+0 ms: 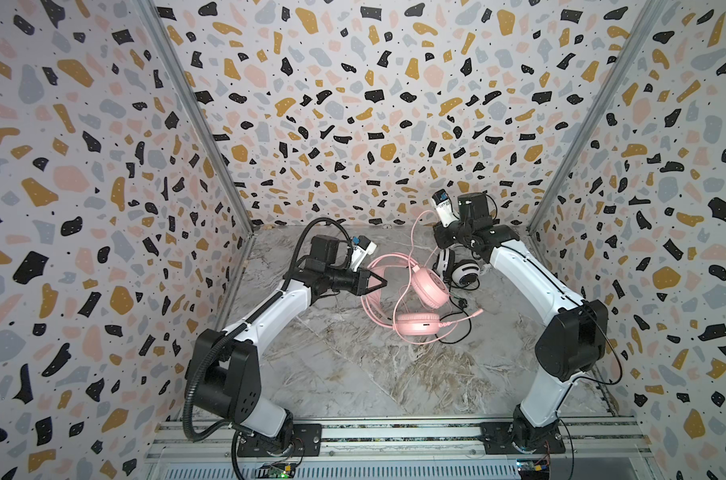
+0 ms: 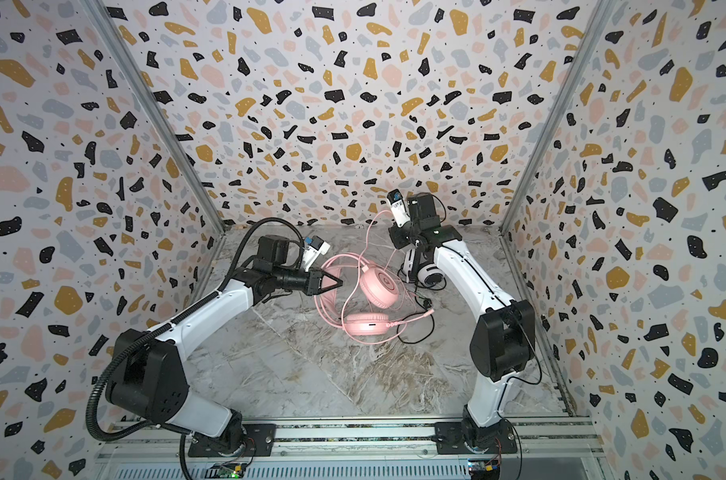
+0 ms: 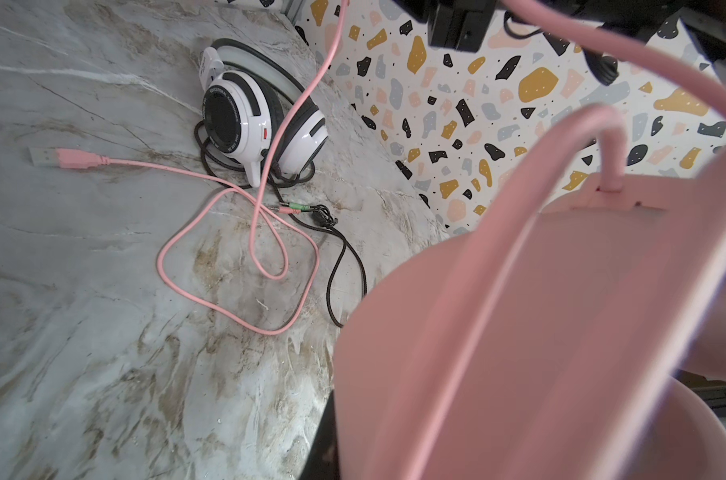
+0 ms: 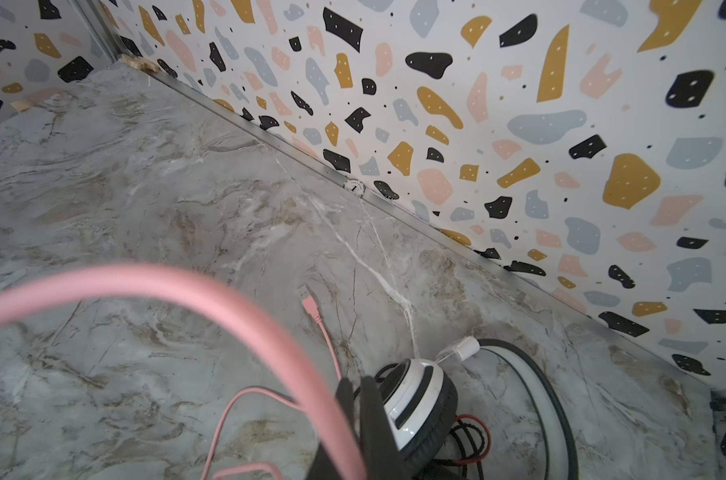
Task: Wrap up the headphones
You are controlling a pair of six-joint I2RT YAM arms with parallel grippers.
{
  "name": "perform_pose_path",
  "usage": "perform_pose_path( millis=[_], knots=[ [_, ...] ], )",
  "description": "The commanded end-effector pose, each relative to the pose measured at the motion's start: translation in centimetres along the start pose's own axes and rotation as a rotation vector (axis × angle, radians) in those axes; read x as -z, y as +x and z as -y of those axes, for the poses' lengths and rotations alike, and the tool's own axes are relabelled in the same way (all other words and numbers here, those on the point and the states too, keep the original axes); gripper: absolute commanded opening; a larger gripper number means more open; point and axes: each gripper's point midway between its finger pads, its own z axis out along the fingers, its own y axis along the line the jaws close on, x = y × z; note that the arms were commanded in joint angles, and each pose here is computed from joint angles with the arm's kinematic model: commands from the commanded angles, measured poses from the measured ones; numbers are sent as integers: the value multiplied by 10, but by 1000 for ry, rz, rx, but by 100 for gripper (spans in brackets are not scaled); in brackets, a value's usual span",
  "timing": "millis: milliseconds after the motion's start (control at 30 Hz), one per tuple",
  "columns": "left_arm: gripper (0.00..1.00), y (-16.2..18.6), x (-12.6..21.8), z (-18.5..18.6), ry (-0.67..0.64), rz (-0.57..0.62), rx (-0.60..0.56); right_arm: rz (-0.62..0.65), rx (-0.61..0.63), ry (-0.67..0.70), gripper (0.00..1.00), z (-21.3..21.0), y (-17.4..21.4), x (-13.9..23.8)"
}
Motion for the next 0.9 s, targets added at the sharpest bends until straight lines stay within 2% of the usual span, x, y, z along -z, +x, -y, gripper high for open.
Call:
perform_pose_path(
  millis=[0,367,500,733,867],
  knots=[
    [0,-31,10,37,111,76,-80,22,-46,30,1,6,-4,2],
    [0,-57,28,67,143,139,-142,-2,-224,50,0,40,42,-2],
    [0,-59,30,67,125,153,-158,-59,-293,70,0,54,64,-8],
    [0,-72,33,70,117,209,-155,-56,-312,38,0,47,73,-7],
    [0,-88,42,80,135,279,-168,-82,-350,-7,0,35,89,-11]
  ],
)
